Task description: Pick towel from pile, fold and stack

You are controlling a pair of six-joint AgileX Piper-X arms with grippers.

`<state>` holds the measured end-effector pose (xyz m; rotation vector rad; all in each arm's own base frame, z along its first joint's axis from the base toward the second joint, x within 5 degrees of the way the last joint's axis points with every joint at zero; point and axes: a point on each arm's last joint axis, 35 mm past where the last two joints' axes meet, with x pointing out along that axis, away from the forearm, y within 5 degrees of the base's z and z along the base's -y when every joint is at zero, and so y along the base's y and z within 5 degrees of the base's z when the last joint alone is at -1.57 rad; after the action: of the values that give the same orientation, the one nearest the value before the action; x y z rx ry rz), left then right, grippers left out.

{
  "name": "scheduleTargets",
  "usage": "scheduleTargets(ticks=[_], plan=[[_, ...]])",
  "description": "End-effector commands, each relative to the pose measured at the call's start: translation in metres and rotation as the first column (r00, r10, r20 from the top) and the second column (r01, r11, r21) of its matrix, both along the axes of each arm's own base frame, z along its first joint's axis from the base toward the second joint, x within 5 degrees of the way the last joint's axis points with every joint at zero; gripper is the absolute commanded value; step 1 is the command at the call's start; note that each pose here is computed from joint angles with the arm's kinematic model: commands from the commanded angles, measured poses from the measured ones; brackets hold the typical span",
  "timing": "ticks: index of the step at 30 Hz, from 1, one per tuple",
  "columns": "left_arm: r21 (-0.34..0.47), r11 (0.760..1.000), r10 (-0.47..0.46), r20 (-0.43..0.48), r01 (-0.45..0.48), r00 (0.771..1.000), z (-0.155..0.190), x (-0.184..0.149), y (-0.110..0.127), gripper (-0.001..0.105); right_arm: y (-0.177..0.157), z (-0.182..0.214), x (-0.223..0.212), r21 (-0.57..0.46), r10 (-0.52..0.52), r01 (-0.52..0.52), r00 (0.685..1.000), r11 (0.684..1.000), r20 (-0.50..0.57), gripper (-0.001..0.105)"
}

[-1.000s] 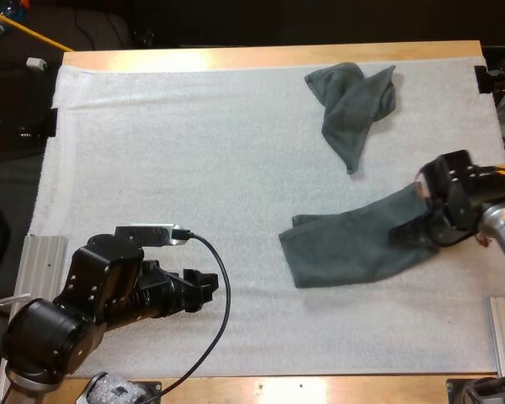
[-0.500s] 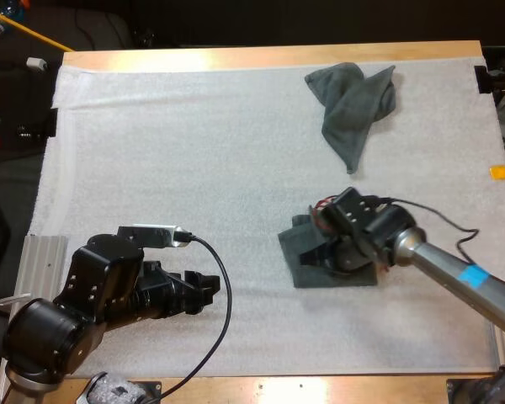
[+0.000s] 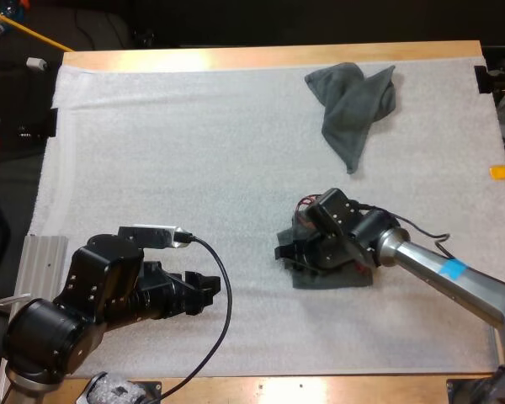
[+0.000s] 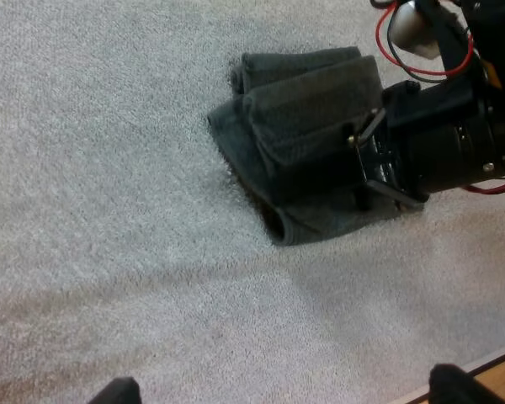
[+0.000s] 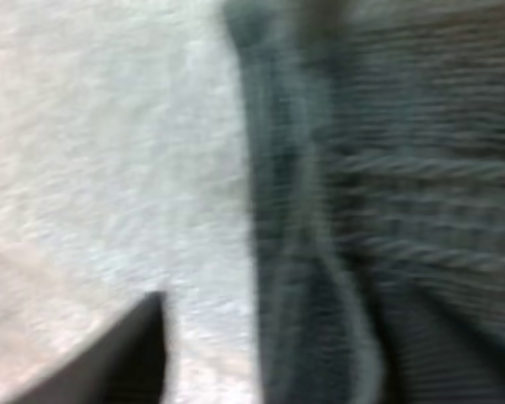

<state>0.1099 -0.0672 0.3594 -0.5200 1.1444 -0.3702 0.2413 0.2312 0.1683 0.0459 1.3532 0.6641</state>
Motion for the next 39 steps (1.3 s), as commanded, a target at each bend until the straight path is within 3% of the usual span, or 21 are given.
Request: scheduleTargets(ticks=[1, 14, 18, 25, 29, 39], plan=[[-0.008, 1.0, -0.004, 0.007, 0.004, 1.0, 0.002, -0.002, 0.001, 0.065, 0.004, 0.003, -0.001, 0.035, 0.017, -0.016, 1.0, 0.999, -0.003, 0.085], [-0.005, 1.0, -0.011, 0.012, 0.011, 1.0, 0.002, -0.002, 0.001, 0.065, 0.02, 0.009, -0.019, 0.076, 0.106, -0.104, 0.994, 0.992, -0.017, 0.078], [0.0, 1.0, -0.019, 0.017, 0.019, 1.0, 0.002, -0.002, 0.001, 0.065, 0.012, 0.031, -0.024, 0.048, 0.111, -0.114, 0.992, 0.992, 0.055, 0.078], [0.0, 1.0, -0.024, 0.025, 0.024, 0.999, 0.002, -0.001, 0.001, 0.065, -0.019, 0.094, -0.044, -0.052, 0.088, -0.076, 0.953, 0.996, 0.289, 0.078], [0.002, 0.999, -0.04, 0.051, 0.04, 0.998, 0.003, 0.0, 0.0, 0.065, -0.042, 0.128, -0.063, -0.055, 0.077, -0.061, 0.926, 0.997, 0.369, 0.078], [-0.008, 0.999, -0.04, 0.074, 0.04, 0.997, 0.005, 0.002, -0.001, 0.065, -0.114, 0.194, -0.131, 0.054, 0.023, -0.057, 0.877, 0.997, 0.48, 0.078]])
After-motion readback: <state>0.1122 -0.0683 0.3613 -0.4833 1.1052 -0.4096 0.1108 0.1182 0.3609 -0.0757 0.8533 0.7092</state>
